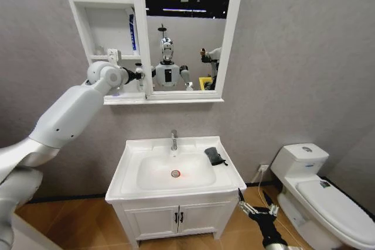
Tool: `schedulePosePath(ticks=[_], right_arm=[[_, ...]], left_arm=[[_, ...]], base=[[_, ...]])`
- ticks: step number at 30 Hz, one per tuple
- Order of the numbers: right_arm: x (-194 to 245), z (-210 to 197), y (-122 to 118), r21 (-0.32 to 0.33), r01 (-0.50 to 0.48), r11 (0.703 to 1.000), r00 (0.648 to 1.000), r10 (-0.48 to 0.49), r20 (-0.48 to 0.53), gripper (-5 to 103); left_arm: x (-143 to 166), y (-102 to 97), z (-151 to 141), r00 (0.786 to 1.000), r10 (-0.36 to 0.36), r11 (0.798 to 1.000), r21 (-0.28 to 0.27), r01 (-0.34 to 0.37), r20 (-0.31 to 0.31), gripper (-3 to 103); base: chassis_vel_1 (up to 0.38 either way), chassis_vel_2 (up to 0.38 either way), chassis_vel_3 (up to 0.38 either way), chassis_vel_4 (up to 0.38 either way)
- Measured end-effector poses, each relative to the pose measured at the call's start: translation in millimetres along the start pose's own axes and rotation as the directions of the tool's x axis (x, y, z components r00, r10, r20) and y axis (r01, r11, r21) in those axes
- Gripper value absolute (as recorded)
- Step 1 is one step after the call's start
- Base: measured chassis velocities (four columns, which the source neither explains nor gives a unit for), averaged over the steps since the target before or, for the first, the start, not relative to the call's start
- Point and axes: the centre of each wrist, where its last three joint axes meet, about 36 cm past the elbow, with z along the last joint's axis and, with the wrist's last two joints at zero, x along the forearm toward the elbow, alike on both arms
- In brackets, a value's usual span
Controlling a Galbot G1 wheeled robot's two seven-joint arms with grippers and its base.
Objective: Move facial cleanser and shampoo from washbasin to cabinet, then wipe washbasin with towel.
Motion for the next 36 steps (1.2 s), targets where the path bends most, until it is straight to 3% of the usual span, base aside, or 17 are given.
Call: schedulePosePath(ticks=[6,11,19,27,36], right_arm=[[-1,2,1,0.003,0.000,1.000,1.000,0.000,-0.010,100],[-2,0,3,0.009,0.002,1.000,1.000,-0.002,-0.012,100],[3,-1,4,0.021,0.003,1.000,1.000,-0.003,-0.015,100],[7,2,3,0.026,0.000,1.000,1.000,0.000,-0.017,100],[5,4,1,0.030,-0.002,1.000,1.000,0.002,-0.016,100]], left_arm=[[27,28.9,7,1.000,-0.017,1.000,0.005,0.016,0.014,36],[30,38.7,11,1.000,-0.022,0.999,0.024,0.022,0.021,36],[7,30.6,11,0.999,-0.021,0.999,0.046,0.020,0.038,36],[-21,32.4,4,0.996,-0.063,0.998,0.027,0.061,0.065,36],[-41,30.0,12,0.996,-0.069,0.997,0.024,0.068,0.053,36]], base=[[-0.024,0.049,0.038,-0.020],[-0.001,0.030,0.023,-0.008],[0.000,0.000,0.000,0.000],[0.000,0.000,0.000,0.000],[0.000,0.000,0.000,0.000]])
